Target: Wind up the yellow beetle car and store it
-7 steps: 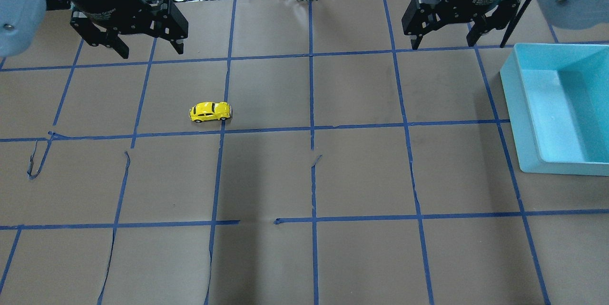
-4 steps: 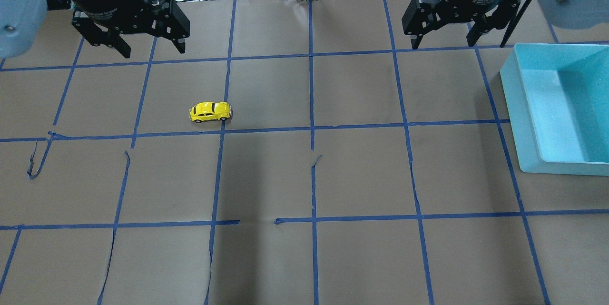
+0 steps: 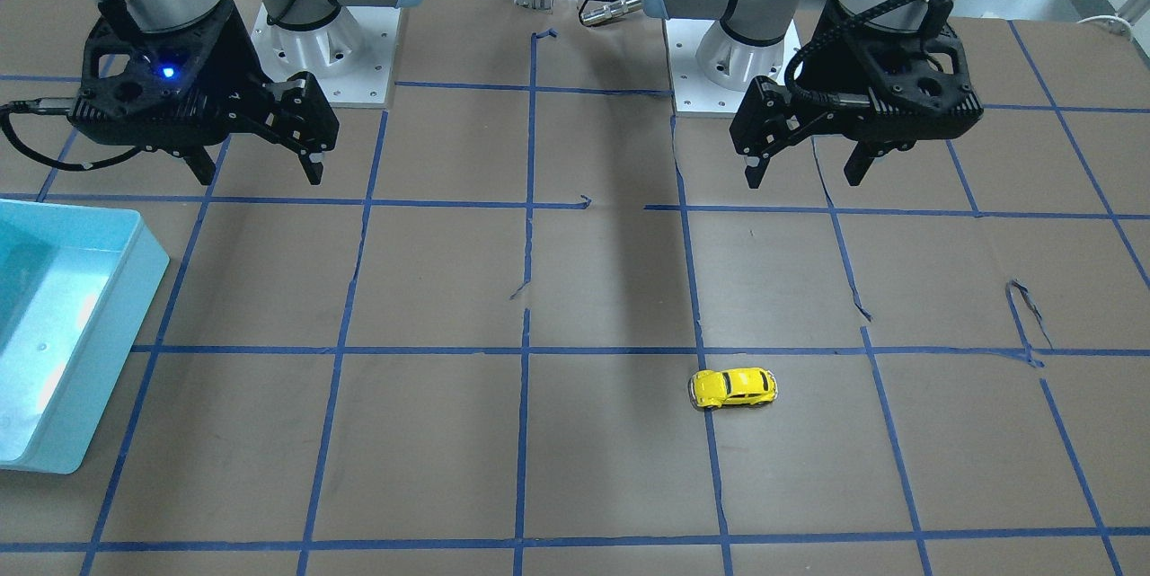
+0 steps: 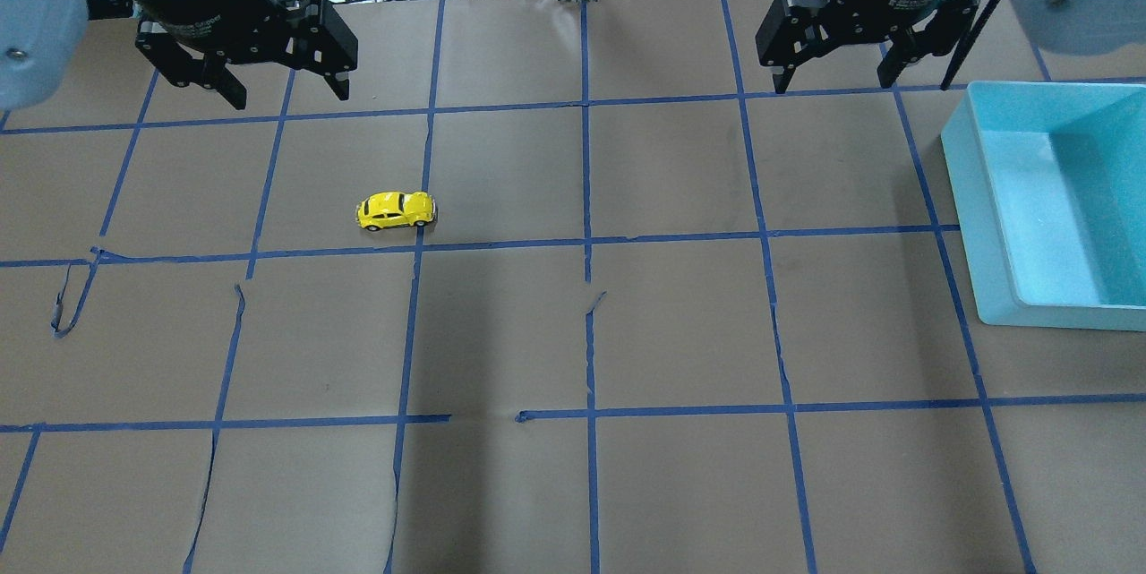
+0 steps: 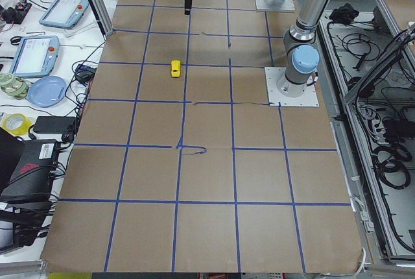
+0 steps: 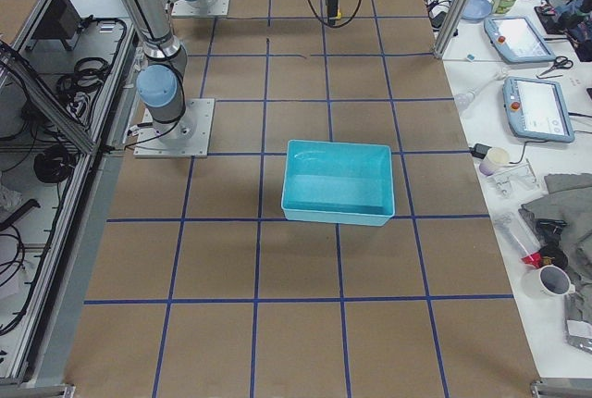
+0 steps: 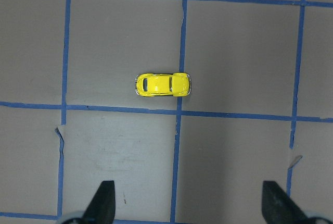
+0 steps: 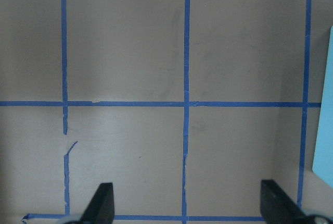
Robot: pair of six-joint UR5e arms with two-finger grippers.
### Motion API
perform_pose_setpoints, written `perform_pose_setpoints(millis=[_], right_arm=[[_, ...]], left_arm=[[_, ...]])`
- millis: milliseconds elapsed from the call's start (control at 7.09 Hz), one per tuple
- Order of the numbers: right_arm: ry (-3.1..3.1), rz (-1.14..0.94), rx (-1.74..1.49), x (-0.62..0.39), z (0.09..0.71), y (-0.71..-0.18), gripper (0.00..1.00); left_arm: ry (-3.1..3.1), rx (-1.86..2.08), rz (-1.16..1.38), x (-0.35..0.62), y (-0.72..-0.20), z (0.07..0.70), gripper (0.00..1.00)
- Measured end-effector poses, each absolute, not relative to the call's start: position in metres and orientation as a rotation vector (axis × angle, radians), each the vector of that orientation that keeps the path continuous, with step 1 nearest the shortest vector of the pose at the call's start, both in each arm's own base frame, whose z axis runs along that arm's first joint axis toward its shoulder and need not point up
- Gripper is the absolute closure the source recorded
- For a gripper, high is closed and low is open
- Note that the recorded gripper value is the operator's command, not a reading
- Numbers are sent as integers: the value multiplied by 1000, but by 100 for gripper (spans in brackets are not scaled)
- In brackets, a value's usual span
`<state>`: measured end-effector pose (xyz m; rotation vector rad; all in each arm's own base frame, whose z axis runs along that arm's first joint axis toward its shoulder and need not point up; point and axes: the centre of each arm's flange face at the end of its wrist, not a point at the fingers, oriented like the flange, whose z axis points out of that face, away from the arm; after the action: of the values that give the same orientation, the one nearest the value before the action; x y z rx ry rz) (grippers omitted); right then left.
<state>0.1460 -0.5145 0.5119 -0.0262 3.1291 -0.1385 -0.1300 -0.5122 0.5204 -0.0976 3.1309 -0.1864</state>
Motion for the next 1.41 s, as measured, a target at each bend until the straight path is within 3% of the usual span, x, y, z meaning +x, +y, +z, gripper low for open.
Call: perform_pose_setpoints(millis=[1411], right_arm=[[3128,-138,-24,146,512,-514,0]], left_arm=[[3129,-97,-194,-132,-518,517,0]])
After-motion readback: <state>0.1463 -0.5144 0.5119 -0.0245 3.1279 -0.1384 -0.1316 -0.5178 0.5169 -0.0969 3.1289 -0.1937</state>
